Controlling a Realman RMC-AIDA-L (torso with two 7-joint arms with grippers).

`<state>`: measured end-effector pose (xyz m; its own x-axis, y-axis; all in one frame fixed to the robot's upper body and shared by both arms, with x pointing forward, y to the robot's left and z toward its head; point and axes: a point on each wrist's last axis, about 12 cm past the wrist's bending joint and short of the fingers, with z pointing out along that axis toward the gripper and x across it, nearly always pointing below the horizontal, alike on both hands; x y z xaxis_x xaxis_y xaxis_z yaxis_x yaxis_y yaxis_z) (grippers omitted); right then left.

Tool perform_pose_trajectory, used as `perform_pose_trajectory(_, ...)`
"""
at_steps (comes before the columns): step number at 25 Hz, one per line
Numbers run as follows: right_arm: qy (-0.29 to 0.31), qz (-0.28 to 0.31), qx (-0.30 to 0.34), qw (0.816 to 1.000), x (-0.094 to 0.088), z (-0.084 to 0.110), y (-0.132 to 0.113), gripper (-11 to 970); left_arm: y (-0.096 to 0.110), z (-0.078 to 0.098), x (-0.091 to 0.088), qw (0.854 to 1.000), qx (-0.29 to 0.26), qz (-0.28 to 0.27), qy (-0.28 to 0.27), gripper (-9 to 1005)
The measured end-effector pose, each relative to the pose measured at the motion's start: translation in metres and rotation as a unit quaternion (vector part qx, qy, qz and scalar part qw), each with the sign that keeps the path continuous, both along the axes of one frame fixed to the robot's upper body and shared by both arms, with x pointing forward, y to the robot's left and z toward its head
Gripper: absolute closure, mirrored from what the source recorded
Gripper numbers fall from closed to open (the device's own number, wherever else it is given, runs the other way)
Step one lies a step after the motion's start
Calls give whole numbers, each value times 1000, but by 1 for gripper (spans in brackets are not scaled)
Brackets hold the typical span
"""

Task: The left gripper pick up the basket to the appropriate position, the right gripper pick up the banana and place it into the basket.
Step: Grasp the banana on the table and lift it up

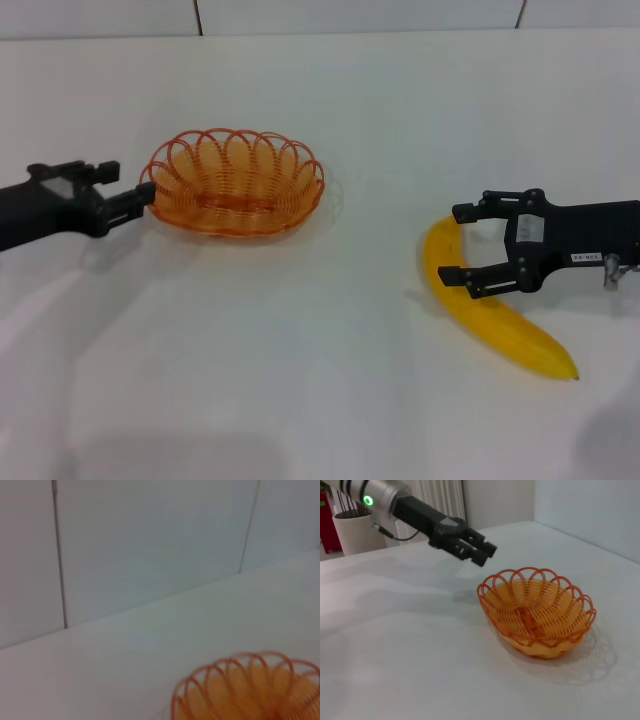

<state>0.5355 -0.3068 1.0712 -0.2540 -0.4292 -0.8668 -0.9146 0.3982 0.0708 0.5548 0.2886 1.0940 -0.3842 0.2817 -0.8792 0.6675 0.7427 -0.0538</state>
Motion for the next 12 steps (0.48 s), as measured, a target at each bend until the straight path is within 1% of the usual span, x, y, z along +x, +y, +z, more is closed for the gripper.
perform_pose_trajectory(3,-1,-1,2,1000,0,0,0,65,6,-1,-14,1000,22,-5,-13,427)
perform_pose_trajectory(6,-3,-3,3,1000,0,1,0,65,14,-6,-29,998,44,-13,-40,427)
perform_pose_trajectory(11,-6,-6,8,1000,1,1,0,66,24,-16,-53,996,32,-25,-81,426)
perform_pose_trajectory(12,-7,-7,10,1000,1,2,0,66,24,-16,-53,996,32,-25,-81,426)
